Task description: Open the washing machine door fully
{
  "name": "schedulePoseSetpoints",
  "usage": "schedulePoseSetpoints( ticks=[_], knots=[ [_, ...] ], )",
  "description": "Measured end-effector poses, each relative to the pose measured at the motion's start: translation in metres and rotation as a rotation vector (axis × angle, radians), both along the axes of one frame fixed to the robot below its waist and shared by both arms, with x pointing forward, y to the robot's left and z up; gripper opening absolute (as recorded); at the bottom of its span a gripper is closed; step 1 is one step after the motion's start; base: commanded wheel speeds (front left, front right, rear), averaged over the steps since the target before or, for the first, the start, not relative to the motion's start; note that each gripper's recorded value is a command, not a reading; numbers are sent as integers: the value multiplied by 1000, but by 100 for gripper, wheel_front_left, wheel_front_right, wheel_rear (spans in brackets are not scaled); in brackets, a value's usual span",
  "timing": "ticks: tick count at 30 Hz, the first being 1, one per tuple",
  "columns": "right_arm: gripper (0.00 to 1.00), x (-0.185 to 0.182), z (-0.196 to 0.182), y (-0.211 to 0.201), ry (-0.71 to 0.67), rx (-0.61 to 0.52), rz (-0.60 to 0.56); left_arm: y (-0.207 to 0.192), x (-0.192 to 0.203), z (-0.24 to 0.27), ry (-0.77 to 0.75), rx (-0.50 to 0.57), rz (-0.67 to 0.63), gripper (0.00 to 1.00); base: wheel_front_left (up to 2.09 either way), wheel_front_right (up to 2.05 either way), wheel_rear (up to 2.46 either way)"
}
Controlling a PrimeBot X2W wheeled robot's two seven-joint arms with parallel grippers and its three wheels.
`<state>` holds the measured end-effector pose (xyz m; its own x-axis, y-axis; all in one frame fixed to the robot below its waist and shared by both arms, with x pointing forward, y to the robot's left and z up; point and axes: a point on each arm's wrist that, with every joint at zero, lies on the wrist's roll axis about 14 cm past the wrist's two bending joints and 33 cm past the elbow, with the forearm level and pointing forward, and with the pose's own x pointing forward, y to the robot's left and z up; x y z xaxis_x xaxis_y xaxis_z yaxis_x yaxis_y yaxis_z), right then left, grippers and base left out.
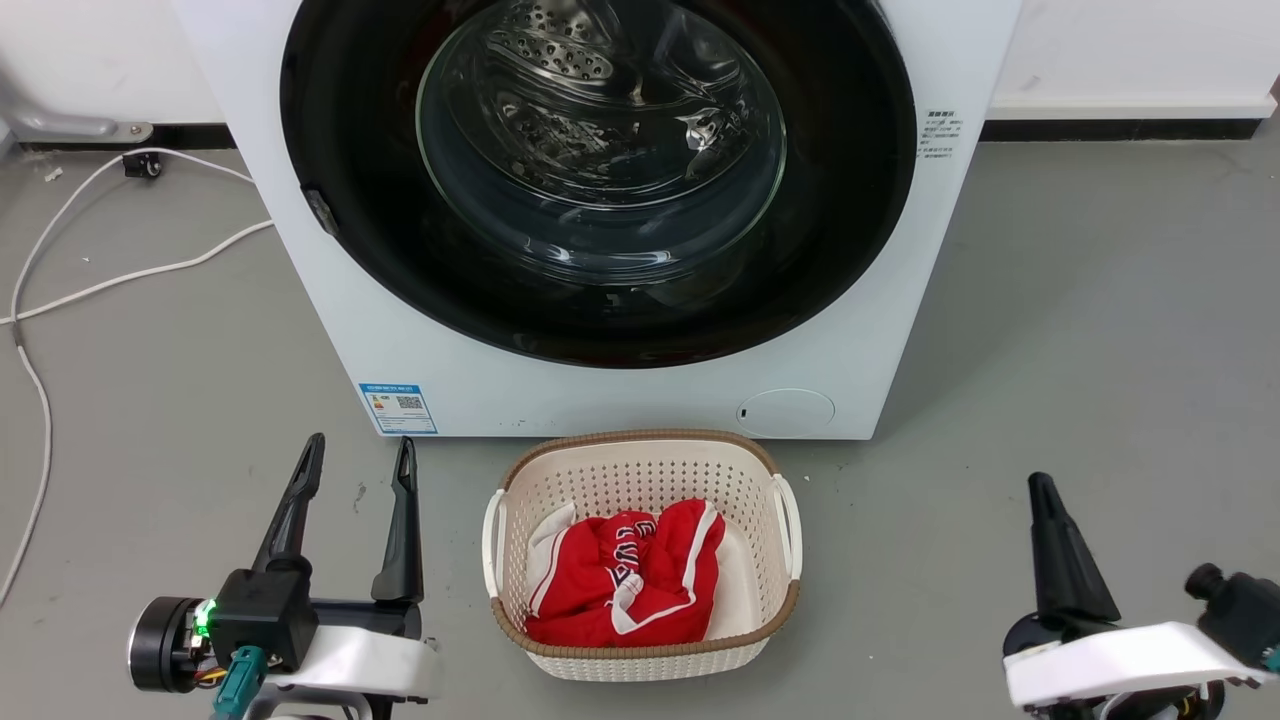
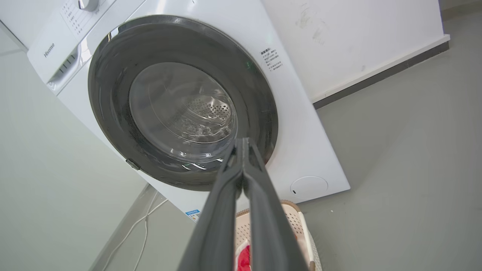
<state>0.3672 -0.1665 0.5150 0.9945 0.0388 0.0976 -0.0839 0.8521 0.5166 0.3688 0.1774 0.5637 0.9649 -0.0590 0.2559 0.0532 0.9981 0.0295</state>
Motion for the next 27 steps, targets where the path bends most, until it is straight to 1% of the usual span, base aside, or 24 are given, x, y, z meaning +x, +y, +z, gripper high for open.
schedulePoseSetpoints(
  ticks=[3,5,7,8,12,15,19,23,27],
  knots=[
    [0,4,-1,-9,-2,150,-39,0,0,-1,2,-11,1,100,0,0,0],
    [0,9,2,-13,-11,281,-62,0,1,-1,4,-13,2,100,0,0,0],
    [0,16,2,-17,-15,387,-79,0,3,-3,8,-16,2,100,0,0,0],
    [0,19,3,-18,-18,462,-87,0,4,-4,11,-18,2,100,0,0,0],
    [0,39,9,-33,-46,654,-139,-1,9,-7,21,-21,1,100,0,0,0],
    [0,58,21,-47,-94,695,-172,-1,17,-7,20,-29,2,100,0,0,0],
    [0,90,41,-62,-152,785,-187,-1,29,-8,18,-30,-1,100,0,0,0],
    [0,126,51,-70,-150,891,-152,-1,42,-12,25,-30,-2,100,0,0,0],
    [0,161,66,-79,-146,914,-107,-1,52,-19,39,-31,-2,100,0,0,0]
  ],
)
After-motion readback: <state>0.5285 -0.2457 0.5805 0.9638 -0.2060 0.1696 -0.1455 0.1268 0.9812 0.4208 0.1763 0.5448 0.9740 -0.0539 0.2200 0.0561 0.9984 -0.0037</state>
